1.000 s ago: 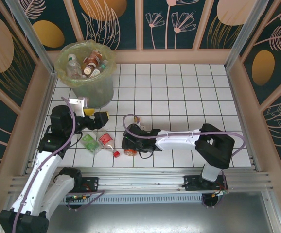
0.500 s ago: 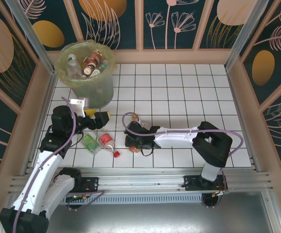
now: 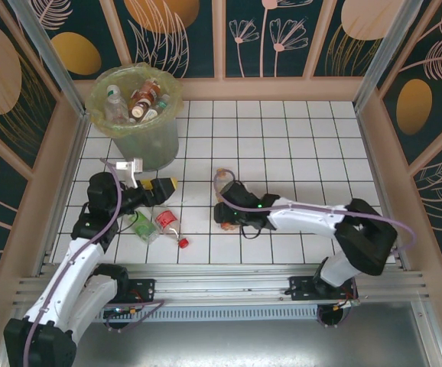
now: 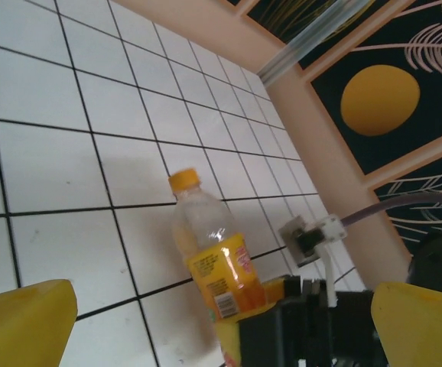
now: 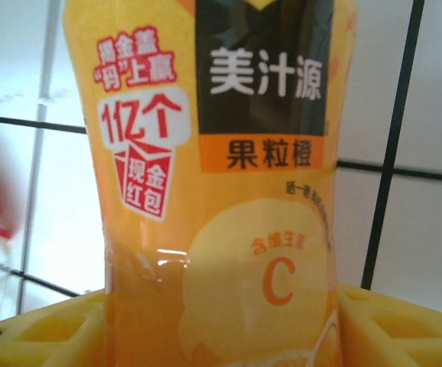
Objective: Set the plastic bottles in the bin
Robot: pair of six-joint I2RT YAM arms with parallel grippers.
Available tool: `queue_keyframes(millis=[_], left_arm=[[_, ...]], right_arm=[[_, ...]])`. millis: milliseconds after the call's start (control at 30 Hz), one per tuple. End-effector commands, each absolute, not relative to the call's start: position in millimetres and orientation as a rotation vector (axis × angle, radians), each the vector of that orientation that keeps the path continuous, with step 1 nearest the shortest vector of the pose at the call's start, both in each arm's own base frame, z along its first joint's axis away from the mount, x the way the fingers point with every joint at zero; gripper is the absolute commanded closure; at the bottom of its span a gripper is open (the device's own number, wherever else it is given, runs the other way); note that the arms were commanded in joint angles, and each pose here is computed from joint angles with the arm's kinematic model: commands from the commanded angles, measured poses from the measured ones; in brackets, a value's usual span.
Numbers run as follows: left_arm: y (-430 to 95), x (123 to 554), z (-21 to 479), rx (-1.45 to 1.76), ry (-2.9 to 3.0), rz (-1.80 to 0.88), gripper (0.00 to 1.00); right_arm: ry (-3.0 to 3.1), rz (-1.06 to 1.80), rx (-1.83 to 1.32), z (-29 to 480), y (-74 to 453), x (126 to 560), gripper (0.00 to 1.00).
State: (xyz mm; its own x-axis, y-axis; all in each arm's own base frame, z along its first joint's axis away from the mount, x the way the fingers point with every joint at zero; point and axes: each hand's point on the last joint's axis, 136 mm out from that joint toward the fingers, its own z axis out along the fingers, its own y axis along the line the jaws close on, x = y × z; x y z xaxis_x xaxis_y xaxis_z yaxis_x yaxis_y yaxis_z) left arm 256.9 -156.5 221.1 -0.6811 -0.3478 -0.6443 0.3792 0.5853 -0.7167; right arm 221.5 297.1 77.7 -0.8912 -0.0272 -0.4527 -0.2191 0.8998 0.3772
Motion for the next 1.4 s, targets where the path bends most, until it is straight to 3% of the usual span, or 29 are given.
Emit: queue_keyframes(millis=[0, 467, 1033, 1367], left_arm=[[-172, 255, 233, 0.061, 1.946, -1.266, 0.01], [-236, 258, 263, 0.128, 1.744, -1.588, 0.02], [-261, 260, 295, 0.151, 1.605, -1.766, 0.13], [-261, 262, 301, 0.139, 1.605, -1.759, 0.41]], right_arm=[[2.444, 0.770, -0.353, 122, 308, 226, 0.40], [2.105, 1.206, -0.611, 231, 325, 202, 0.39], [2.019, 1.344, -0.732, 250, 335, 182, 0.39], [2.022, 1.332, -0.726, 247, 334, 184, 0.38]])
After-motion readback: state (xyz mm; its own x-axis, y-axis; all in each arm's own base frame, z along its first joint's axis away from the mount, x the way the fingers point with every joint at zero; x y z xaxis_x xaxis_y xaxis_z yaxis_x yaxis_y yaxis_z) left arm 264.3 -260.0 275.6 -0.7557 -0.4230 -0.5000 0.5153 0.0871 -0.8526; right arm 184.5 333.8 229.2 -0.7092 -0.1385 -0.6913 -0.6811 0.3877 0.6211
